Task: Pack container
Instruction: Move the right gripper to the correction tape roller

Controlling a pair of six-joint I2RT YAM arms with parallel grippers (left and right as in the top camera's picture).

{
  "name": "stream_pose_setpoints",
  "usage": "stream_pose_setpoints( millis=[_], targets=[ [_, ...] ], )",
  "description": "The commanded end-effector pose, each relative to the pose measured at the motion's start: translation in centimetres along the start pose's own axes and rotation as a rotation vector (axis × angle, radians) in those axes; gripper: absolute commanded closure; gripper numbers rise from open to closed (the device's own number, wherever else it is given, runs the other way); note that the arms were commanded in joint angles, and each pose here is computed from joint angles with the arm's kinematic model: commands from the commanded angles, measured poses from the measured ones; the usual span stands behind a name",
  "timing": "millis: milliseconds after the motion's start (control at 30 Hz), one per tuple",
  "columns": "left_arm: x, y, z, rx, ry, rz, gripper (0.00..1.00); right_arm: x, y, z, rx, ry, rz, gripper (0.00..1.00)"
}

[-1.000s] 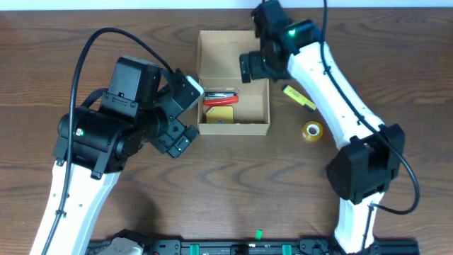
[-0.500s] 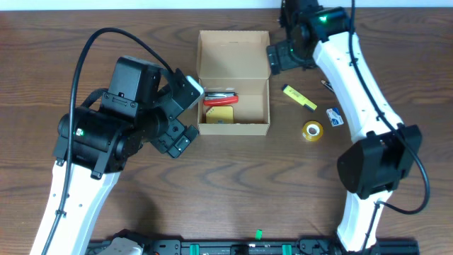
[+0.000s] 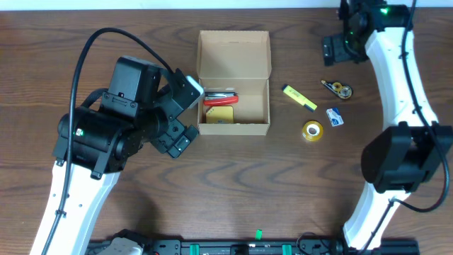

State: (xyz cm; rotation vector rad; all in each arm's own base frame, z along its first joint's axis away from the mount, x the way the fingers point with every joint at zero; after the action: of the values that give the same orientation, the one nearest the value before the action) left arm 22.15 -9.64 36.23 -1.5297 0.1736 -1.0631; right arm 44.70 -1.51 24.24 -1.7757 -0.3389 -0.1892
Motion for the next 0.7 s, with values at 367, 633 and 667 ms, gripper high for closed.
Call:
stream_pose_setpoints(
  millis=[367,633,667],
  targets=[
    [0.4,-0.8,0.2,0.016,0.011,-0.024,0.05,-4.1,7.7,-0.2,0.038,-0.429,0.080,0.01],
    [0.4,-0.8,0.2,0.016,0.011,-0.024,0.05,-4.3,10.0,0.1,0.125,-0.441,-0.030,0.01],
    [0.4,-0.8,0.2,0.016,0.011,-0.024,0.05,-4.5,10.3,0.0,0.130,-0.434,-0.035,0.01]
  ],
)
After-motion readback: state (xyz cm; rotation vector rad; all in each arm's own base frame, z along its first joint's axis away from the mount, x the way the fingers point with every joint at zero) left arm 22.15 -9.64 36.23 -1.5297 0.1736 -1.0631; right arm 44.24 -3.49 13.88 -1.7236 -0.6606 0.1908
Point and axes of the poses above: each gripper's point midway between its finger pads, its own y axis out along the fingers, its own z axis along the line the jaws close on, x = y × z, the point moved 9 cm from there along -y, back along the fingers, and after that the axes turned 1 degree about -y, right-handed, at the moved point
